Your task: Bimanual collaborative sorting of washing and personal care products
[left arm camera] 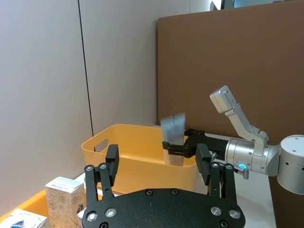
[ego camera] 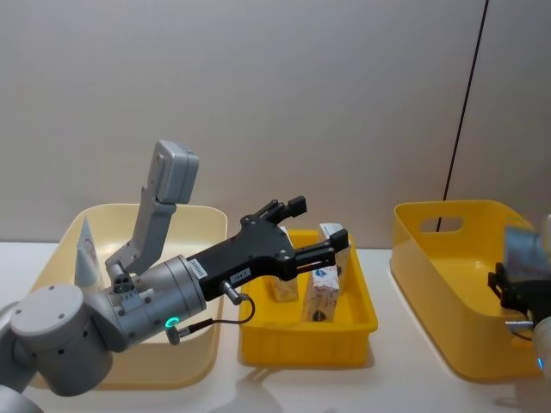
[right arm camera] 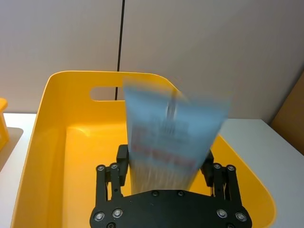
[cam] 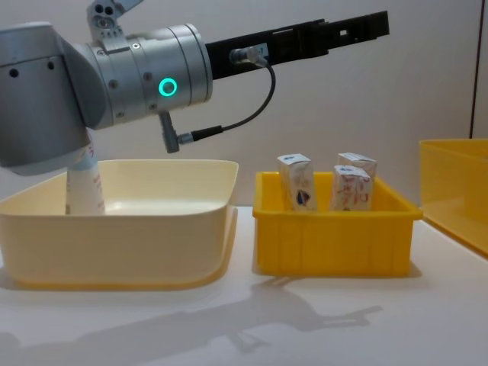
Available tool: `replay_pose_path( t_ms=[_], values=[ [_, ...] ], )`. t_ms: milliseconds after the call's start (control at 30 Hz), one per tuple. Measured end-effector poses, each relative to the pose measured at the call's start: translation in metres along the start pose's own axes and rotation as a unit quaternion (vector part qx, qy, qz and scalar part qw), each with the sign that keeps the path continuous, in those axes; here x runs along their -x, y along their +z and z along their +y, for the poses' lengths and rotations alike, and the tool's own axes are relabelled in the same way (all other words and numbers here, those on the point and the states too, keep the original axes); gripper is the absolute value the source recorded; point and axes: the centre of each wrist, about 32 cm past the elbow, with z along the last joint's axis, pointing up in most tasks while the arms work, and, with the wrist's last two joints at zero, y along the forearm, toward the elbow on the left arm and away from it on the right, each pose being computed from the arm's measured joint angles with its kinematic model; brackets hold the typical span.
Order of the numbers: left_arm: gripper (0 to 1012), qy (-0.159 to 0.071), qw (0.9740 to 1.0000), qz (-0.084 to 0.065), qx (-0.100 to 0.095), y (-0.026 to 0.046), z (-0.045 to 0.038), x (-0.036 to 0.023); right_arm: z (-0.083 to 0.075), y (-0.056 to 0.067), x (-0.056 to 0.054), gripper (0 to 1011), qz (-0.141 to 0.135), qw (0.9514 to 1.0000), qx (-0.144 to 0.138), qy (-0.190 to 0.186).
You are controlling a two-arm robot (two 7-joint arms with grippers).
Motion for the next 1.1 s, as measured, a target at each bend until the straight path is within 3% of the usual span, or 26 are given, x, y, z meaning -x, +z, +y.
replay_pose_path(
  t_ms=[167, 800, 1100],
  values=[
    [1003, 0.0, 1.0, 0.0, 0.0, 0.0, 0.0, 0.0, 0.0005, -0.0004, 0.0013, 998, 0.0, 1.0, 0.003, 0.001],
    [1003, 0.0, 1.0, 0.0, 0.0, 0.0, 0.0, 0.0, 0.001, -0.0014, 0.0033, 1001, 0.0, 1.0, 0.007, 0.003],
    [1003, 0.0, 1.0, 0.0, 0.0, 0.0, 0.0, 0.0, -0.0002, 0.0036, 0.0021, 1001, 0.013, 0.9996, -0.026, 0.003]
  ],
)
